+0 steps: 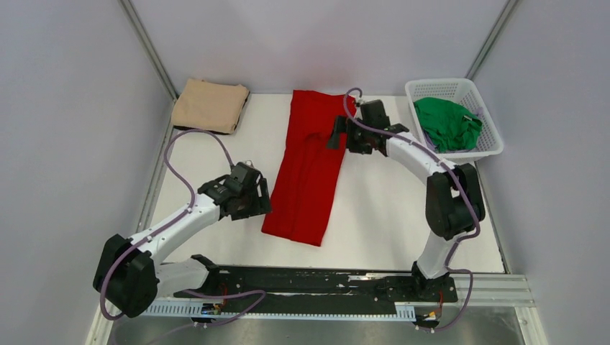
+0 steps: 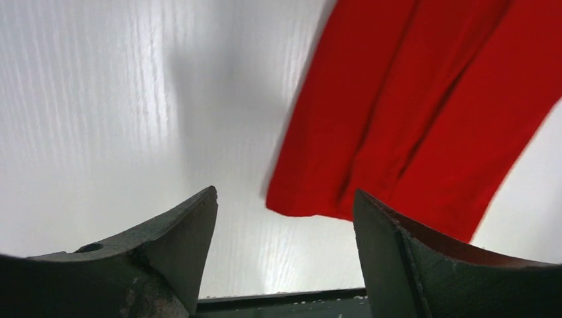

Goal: Fold and stack the t-shirts
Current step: Rotate the tshirt 80 degrees, then grab the bottom of the folded rectangular tshirt with both arms

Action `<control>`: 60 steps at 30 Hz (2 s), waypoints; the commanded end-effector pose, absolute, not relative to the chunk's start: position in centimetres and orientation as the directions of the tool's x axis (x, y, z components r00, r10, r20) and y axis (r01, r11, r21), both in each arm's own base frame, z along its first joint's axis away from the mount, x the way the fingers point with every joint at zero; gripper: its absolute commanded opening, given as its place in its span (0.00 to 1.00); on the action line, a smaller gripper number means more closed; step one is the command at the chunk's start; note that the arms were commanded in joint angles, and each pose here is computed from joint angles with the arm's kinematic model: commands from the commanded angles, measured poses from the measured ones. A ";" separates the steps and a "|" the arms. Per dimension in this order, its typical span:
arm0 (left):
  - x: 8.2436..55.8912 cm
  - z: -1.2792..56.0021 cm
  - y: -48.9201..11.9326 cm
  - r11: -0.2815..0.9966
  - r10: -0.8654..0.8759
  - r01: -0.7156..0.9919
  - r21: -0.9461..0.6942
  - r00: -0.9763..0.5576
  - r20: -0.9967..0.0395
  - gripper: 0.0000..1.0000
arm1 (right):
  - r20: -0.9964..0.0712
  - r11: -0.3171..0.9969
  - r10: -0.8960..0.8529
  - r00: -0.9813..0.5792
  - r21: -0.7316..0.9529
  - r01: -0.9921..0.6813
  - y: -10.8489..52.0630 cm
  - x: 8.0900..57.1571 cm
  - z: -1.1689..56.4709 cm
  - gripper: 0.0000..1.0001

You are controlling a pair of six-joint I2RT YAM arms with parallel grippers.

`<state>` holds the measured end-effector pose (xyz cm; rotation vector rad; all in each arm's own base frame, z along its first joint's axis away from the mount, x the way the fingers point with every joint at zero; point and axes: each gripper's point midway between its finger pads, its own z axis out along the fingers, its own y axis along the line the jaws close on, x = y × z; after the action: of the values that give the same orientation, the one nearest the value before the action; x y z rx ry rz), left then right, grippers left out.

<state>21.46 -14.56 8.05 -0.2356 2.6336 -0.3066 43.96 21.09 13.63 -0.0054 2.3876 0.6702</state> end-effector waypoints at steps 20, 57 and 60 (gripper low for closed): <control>18.8 1.2 -15.8 0.958 -0.137 -0.054 -0.281 -0.949 -0.284 0.49 | -0.322 0.822 -0.100 -0.941 0.506 -0.260 27.0 18.5 7.4 0.92; 16.4 5.3 -14.2 0.930 -0.231 -0.095 -0.355 -0.902 -0.365 0.00 | -0.087 0.788 -0.235 -0.968 0.566 -0.242 29.7 10.5 1.7 0.00; 15.5 5.6 -14.7 0.933 -0.200 -0.069 -0.352 -0.915 -0.350 0.00 | -0.102 0.760 -0.252 -0.962 0.595 -0.262 30.1 10.3 2.8 0.00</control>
<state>16.61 -13.91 5.22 -0.2042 2.6771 -0.4281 11.31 30.06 1.97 -0.3489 2.9566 0.9428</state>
